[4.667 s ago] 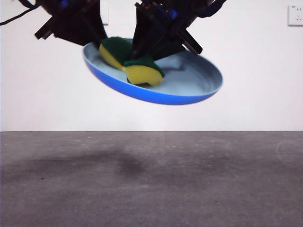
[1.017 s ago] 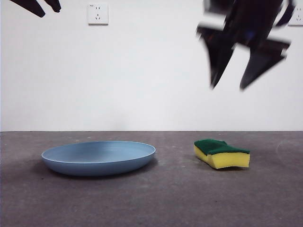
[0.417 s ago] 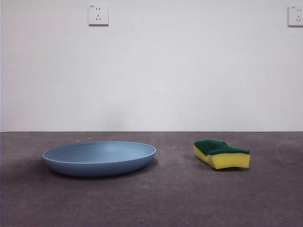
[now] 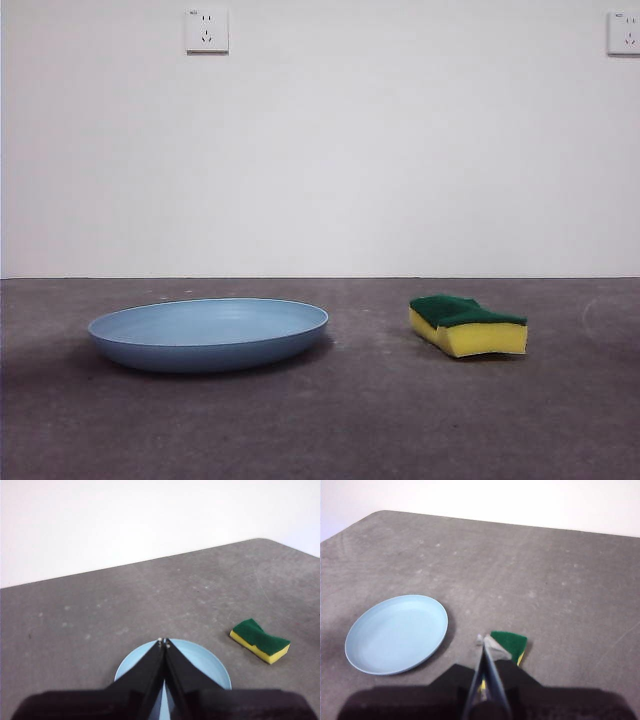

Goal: Pick up the plate,pick up the cloth,clean the plate with the cloth

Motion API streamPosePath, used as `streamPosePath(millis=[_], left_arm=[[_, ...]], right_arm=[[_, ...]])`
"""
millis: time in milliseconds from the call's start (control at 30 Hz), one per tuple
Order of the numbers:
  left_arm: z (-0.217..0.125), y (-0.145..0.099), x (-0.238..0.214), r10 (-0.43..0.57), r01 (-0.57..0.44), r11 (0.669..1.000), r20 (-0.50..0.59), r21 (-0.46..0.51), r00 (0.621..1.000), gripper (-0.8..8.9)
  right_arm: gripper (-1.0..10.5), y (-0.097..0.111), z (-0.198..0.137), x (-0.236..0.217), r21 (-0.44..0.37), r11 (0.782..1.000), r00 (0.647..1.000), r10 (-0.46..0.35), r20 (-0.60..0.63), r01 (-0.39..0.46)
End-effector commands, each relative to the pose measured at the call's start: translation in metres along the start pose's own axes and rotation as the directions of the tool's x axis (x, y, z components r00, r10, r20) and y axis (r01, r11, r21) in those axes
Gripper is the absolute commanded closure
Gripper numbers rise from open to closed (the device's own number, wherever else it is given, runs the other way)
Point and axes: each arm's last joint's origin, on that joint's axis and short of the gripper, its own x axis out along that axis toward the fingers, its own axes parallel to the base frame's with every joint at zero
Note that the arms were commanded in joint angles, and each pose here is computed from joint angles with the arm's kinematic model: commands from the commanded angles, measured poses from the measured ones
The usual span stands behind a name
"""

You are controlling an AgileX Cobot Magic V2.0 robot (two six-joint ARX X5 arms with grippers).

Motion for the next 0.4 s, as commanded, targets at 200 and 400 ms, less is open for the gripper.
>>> streamPosePath(millis=[200, 400], left_arm=[[-0.013, 0.0, 0.0, 0.005, -0.007, 0.999, -0.064, -0.037, 0.998, 8.16], [-0.019, 0.0, 0.003, 0.008, -0.012, 1.0, -0.133, -0.029, 0.991, 8.16]], right_arm=[[9.5, 0.0, -0.002, 0.001, 0.058, 0.998, 1.0, -0.007, 0.004, 0.007], [9.5, 0.0, -0.002, 0.002, 0.058, 0.998, 1.0, -0.014, 0.002, 0.014]])
